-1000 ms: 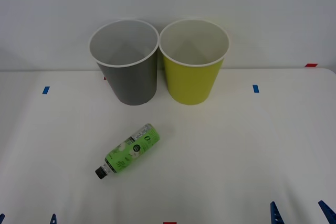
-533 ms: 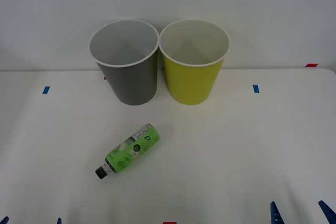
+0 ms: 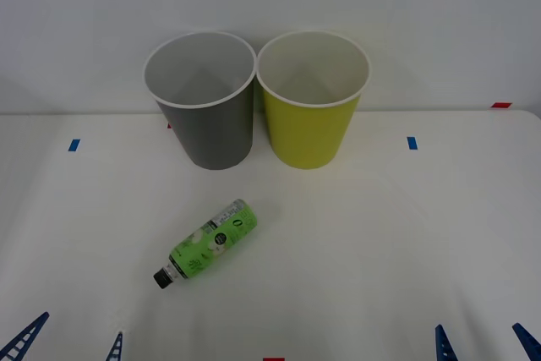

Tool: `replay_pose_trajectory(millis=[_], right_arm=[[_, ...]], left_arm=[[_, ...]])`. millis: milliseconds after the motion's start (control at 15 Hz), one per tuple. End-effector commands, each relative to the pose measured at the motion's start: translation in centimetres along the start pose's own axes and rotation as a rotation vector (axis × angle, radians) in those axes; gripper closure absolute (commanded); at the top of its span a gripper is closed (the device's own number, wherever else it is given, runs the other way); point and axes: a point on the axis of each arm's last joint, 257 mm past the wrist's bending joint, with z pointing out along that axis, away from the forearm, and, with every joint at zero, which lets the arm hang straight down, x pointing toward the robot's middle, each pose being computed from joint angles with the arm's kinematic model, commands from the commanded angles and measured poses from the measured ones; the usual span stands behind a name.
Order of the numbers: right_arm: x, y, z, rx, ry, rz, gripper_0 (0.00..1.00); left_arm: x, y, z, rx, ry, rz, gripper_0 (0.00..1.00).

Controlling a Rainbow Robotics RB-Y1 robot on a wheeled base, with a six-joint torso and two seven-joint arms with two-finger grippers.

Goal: Put cans in the gray bin and PET bottles in the light green bin.

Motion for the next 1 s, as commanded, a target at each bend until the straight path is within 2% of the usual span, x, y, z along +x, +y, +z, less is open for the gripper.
replay_pose_trajectory(millis=[67, 200, 333, 467, 600, 800, 933, 1000], right_arm=[[0.0, 0.0, 0.0, 0.000, 0.000, 0.000, 0.00], [0.0, 0.0, 0.0, 0.000, 0.000, 0.000, 0.00], [0.0, 0.0, 0.0, 0.000, 0.000, 0.000, 0.00], [0.0, 0.0, 0.0, 0.000, 0.000, 0.000, 0.00], [0.0, 0.0, 0.0, 0.000, 0.000, 0.000, 0.00], [0.0, 0.0, 0.0, 0.000, 0.000, 0.000, 0.00], [0.0, 0.0, 0.0, 0.000, 0.000, 0.000, 0.00], [0.0, 0.0, 0.0, 0.000, 0.000, 0.000, 0.00]], left_arm=[[-1.6, -0.5, 2.9, 0.084, 0.049, -0.008, 0.00], [-2.8, 0.2, 4.0, 0.124, 0.097, 0.042, 0.00], [-3.7, 1.1, 4.9, 0.139, 0.120, 0.081, 0.00], [-4.9, 1.7, 5.7, 0.152, 0.150, 0.100, 0.00], [-6.0, 3.3, 6.6, 0.153, 0.189, 0.139, 0.00], [-6.8, 2.7, 7.6, 0.201, 0.198, 0.133, 0.00], [-6.3, 1.8, 8.3, 0.255, 0.245, 0.145, 0.00], [-6.2, 0.9, 8.6, 0.302, 0.287, 0.169, 0.00]])
